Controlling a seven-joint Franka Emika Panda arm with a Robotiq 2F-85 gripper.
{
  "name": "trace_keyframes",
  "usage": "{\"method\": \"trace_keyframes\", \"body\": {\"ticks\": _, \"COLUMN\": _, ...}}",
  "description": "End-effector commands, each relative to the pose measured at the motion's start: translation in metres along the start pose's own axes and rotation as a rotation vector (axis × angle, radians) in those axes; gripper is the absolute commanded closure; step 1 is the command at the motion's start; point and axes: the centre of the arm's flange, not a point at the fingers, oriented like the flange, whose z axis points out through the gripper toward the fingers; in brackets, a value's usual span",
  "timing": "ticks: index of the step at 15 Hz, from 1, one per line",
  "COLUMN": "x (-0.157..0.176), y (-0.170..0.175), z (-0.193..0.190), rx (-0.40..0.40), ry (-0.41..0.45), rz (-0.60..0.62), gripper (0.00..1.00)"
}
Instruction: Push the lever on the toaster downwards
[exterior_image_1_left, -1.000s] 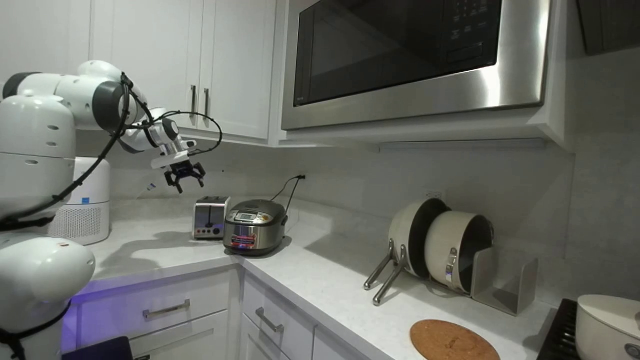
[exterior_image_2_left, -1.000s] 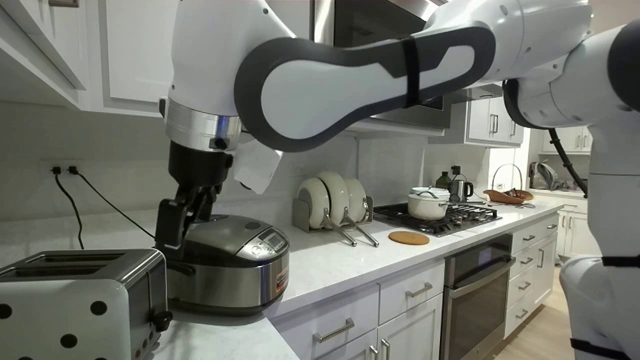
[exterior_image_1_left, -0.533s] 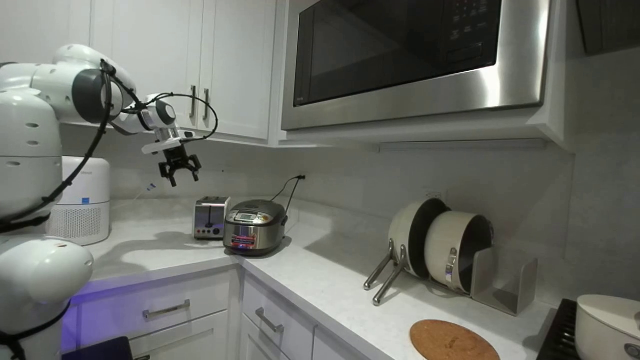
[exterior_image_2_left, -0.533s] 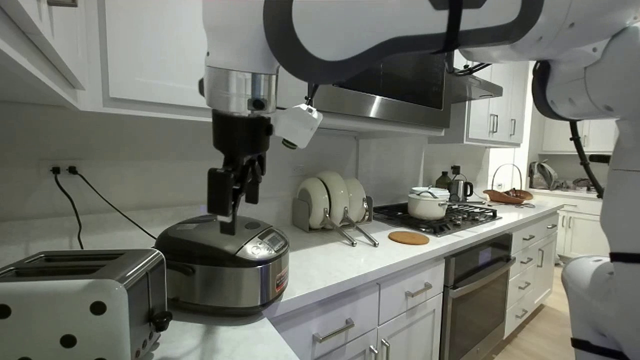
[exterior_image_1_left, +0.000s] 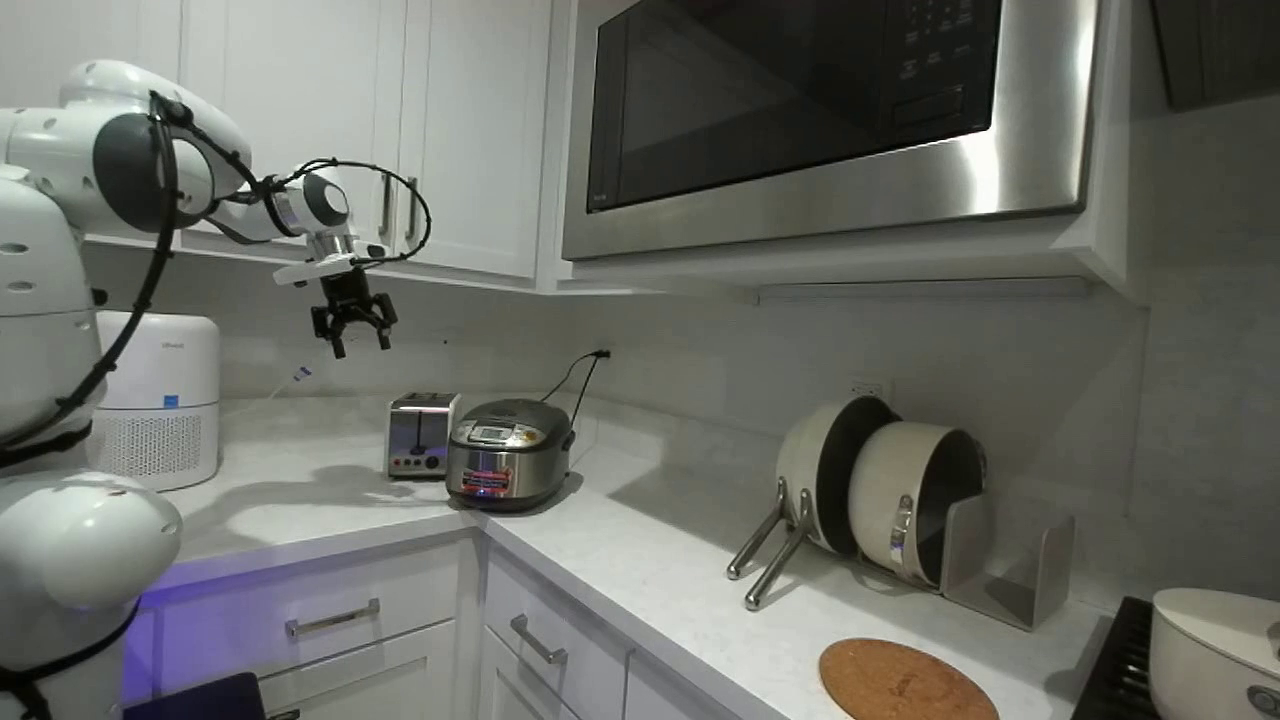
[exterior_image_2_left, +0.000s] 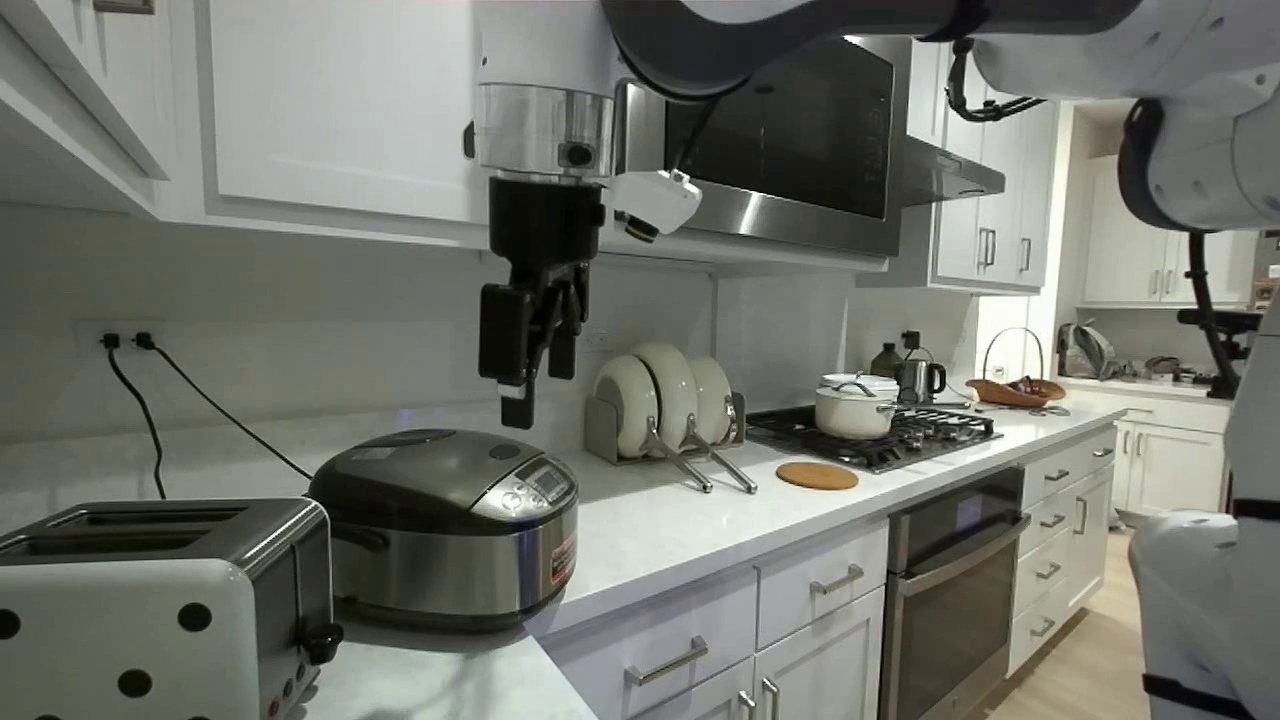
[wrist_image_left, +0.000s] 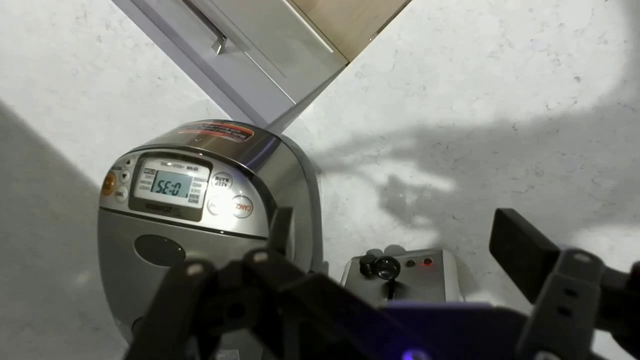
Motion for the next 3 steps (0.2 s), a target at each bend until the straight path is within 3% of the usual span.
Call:
{"method": "trace_keyframes", "body": {"ticks": 1, "x": -0.0001, "y": -0.0006, "z": 0.0012, "rx": 0.0, "ry": -0.003, "rz": -0.001, "gripper": 0.0}}
{"method": "trace_keyframes", "body": {"ticks": 3, "x": -0.0004, "y": -0.0011, "z": 0.0028, "rx": 0.0, "ry": -0.006, "rz": -0.002, "gripper": 0.0}}
